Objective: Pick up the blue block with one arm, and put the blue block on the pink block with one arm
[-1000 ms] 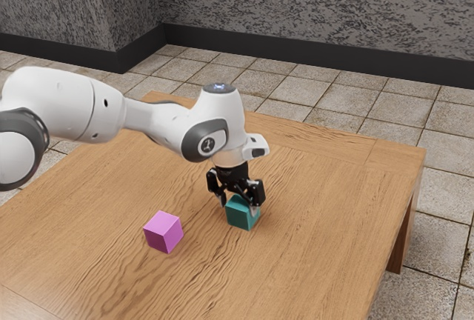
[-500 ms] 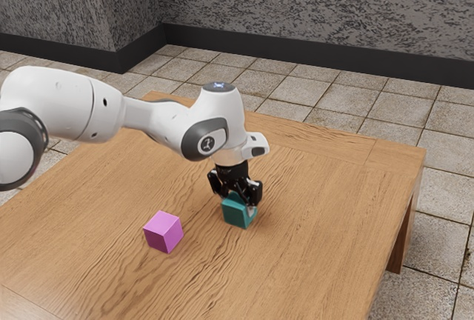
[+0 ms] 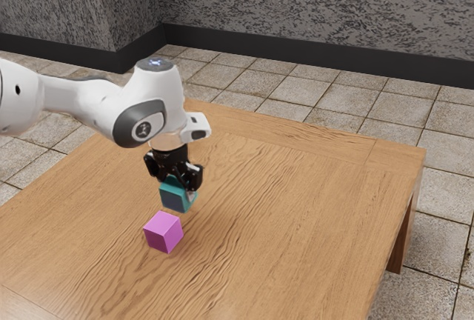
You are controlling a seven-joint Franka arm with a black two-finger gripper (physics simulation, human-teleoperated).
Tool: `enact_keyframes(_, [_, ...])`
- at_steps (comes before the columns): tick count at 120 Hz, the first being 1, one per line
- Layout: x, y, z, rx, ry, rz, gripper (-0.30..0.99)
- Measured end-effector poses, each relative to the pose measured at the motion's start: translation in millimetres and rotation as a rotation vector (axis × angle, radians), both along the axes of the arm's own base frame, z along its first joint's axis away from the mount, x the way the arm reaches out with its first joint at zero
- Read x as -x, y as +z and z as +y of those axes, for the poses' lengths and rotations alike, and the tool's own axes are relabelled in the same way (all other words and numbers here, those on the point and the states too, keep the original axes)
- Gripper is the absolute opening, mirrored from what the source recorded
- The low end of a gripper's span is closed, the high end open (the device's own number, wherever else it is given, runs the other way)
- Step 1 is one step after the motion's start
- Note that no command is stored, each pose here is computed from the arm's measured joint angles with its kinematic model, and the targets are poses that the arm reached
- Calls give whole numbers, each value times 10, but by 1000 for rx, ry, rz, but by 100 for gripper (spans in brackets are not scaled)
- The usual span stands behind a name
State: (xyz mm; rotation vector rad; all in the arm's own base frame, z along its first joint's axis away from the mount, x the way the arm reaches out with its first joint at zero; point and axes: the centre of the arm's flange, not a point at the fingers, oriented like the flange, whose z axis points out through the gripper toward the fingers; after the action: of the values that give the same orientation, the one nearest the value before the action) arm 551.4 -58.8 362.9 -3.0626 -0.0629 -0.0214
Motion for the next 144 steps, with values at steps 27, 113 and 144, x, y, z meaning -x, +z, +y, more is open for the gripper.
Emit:
enact_keyframes(27, [88,-20,386,42,61,-4,37])
enact_keyframes(113, [425,-69,412,66,-43,2,39])
enact_keyframes(144, [410,-84,744,71,-16,-12,38])
